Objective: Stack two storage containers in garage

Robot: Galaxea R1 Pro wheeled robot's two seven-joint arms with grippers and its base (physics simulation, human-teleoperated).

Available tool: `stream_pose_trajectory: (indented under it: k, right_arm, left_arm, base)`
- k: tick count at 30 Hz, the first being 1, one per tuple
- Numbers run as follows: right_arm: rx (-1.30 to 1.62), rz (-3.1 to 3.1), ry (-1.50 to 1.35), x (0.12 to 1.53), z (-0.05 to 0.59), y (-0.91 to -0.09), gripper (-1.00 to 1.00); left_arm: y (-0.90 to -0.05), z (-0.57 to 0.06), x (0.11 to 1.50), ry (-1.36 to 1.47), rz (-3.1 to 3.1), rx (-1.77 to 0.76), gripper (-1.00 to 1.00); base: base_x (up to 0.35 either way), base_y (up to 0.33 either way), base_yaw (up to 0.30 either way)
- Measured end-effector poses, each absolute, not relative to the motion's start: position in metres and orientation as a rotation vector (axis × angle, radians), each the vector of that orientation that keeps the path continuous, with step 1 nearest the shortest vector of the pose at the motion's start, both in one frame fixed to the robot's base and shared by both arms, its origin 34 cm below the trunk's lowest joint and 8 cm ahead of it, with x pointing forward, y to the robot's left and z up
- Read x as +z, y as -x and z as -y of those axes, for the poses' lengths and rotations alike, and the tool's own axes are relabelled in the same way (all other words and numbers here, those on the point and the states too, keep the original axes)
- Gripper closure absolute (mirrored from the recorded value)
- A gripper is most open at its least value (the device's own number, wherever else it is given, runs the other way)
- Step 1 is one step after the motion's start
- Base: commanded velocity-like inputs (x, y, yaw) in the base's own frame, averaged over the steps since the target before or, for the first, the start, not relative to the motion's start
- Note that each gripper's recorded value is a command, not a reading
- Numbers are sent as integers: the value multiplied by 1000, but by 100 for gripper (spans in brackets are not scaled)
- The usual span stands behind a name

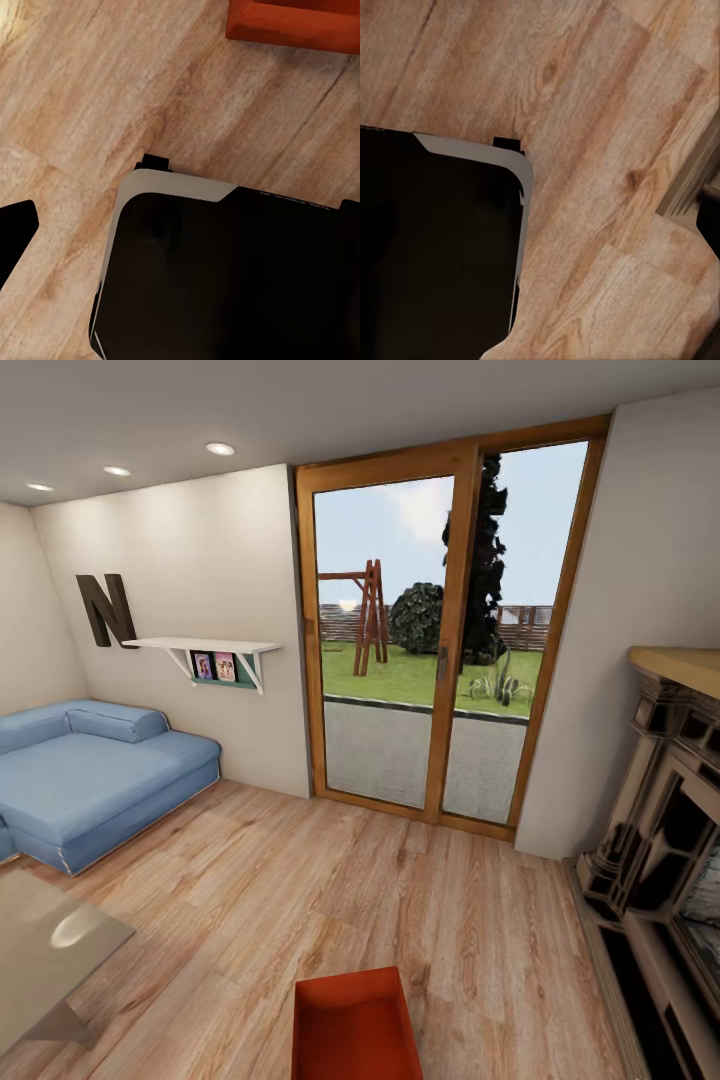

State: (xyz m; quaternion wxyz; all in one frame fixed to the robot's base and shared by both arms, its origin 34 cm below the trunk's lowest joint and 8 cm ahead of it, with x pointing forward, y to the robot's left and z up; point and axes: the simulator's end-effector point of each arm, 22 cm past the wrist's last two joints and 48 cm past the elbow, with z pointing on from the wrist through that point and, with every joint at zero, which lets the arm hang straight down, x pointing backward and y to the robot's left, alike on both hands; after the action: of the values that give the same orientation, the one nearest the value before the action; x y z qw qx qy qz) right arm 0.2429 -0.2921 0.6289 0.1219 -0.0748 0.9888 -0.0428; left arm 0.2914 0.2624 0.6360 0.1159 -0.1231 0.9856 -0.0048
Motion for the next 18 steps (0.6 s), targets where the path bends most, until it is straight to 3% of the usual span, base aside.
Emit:
stream_pose_trajectory:
  k: [18]
  right_arm:
    - [-131, -2908, 223, 626, 295, -235, -100]
  left_arm:
    - [-283, -262, 632, 363, -2908, -10, -100]
  base:
    - [0, 0, 0]
